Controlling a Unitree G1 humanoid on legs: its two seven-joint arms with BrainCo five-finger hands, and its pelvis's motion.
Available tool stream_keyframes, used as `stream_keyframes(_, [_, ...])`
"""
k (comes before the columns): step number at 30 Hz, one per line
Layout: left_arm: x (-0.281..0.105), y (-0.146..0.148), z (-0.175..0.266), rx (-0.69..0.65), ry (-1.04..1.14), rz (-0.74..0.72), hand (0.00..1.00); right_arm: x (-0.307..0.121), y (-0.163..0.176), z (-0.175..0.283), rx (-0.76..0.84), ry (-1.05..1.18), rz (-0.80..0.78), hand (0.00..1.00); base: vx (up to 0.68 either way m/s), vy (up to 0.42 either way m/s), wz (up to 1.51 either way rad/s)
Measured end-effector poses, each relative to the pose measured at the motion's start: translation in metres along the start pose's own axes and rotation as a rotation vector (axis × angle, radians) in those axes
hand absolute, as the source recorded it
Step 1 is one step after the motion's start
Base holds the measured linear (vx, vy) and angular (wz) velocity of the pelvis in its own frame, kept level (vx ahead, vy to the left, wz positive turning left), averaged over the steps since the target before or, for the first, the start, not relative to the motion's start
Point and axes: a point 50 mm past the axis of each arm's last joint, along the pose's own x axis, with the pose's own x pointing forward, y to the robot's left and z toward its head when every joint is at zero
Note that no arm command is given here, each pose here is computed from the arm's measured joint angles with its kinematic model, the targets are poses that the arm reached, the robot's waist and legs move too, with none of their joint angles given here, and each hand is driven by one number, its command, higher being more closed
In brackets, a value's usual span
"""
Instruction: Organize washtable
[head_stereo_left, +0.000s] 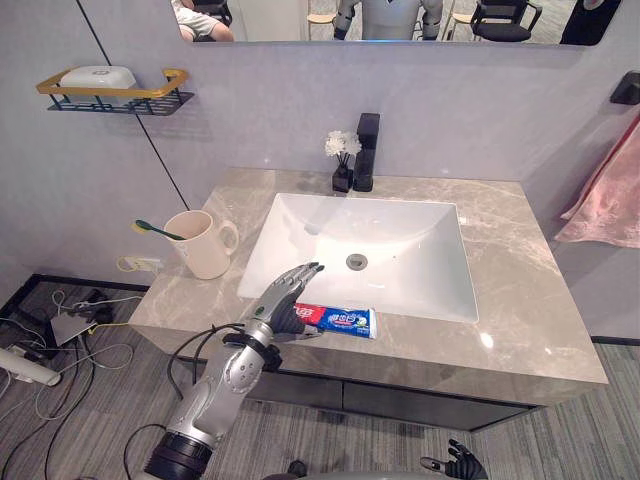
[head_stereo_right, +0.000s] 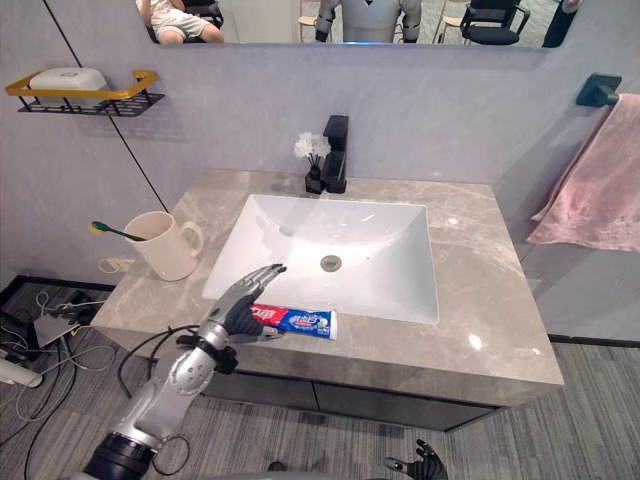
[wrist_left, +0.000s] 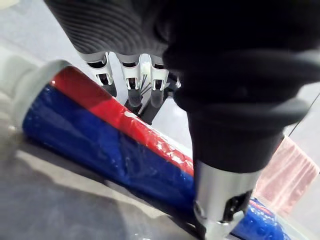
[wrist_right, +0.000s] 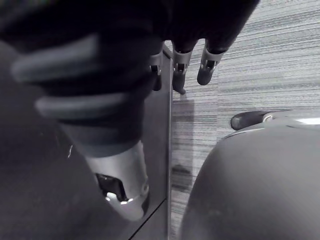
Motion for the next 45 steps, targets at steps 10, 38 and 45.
stream_keyframes(10, [-0.010,-0.006,-0.012,0.021,0.050,-0.036,1.00,0.000,-0.003,0.001,-0.005,-0.002,-0.005,0.00,-0.01,-0.009,-0.04])
stream_keyframes(38, [-0.011,0.003,-0.016,-0.030,0.101,0.028,1.00,-0.010,-0.031,0.016,0.087,-0.115,-0.124,0.00,-0.02,-0.015,-0.05])
stream_keyframes(45, [-0.017,0.008,0.005,-0.121,0.055,0.105,1.00,-0.025,-0.061,0.054,0.148,-0.319,-0.249,0.00,-0.02,-0.007,-0.16])
